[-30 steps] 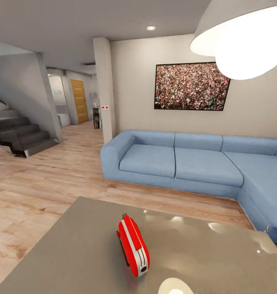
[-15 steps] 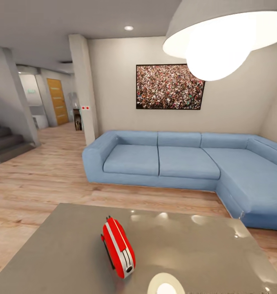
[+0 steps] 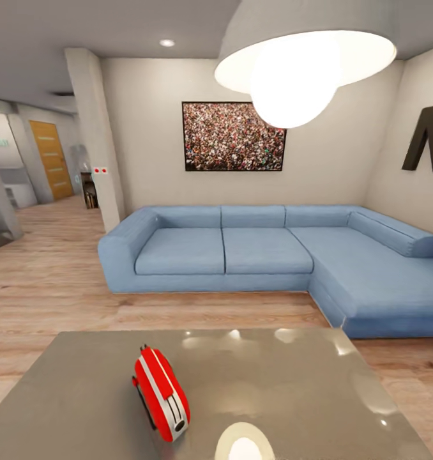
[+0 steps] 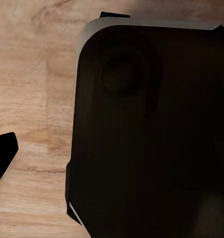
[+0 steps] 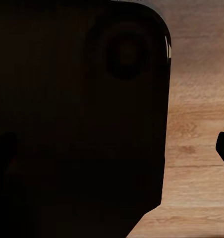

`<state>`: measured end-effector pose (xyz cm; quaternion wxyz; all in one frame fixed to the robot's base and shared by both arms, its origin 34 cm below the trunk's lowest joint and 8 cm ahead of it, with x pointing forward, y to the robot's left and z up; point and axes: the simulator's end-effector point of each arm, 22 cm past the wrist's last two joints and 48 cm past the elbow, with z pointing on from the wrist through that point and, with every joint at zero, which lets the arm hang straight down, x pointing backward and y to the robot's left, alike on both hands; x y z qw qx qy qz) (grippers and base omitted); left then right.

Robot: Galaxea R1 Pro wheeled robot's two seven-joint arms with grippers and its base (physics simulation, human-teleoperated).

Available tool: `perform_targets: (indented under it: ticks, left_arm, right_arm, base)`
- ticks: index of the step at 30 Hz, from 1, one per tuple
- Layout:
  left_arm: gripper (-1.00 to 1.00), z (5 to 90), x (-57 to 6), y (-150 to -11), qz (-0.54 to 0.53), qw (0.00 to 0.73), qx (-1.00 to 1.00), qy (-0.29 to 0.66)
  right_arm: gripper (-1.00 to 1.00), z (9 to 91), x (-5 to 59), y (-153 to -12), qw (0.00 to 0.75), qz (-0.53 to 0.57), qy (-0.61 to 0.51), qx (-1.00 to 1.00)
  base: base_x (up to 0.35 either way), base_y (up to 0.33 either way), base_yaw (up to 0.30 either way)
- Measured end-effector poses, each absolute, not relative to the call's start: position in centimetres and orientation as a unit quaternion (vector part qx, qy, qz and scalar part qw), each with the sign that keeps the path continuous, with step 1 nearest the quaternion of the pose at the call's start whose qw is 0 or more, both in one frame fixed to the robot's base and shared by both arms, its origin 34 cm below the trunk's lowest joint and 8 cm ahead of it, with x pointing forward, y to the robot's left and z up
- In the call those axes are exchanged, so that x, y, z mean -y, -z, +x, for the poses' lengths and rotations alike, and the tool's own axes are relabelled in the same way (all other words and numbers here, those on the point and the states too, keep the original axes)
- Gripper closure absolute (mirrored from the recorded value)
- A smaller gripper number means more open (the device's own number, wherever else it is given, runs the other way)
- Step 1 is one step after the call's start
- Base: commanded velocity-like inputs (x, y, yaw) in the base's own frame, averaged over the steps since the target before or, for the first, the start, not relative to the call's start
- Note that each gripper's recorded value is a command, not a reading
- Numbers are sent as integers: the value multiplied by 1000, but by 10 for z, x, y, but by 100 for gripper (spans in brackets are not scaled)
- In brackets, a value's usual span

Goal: Turn on the radio receiver that's on the table in the living room.

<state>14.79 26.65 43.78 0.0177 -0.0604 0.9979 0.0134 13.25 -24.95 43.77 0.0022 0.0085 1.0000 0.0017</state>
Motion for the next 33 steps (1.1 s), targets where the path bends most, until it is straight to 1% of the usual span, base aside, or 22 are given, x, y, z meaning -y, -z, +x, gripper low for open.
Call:
perform_targets:
  ticks: [8,32,33]
  left_arm:
    - [-100,149,-266,-438,-60,18,-998,-13]
    - [-100,149,-266,-438,-60,19,-998,-13]
    - [-100,149,-266,-438,-60,18,-998,-13]
  right_arm:
    - [-100,133,251,-438,2,10,-1,-1000]
    - [-100,133,251,-438,2,6,-1,-1000]
    - [-100,133,251,-438,2,6,-1,-1000]
  base:
    - [0,0,-57]
    - [0,0,-2]
    - [0,268,0]
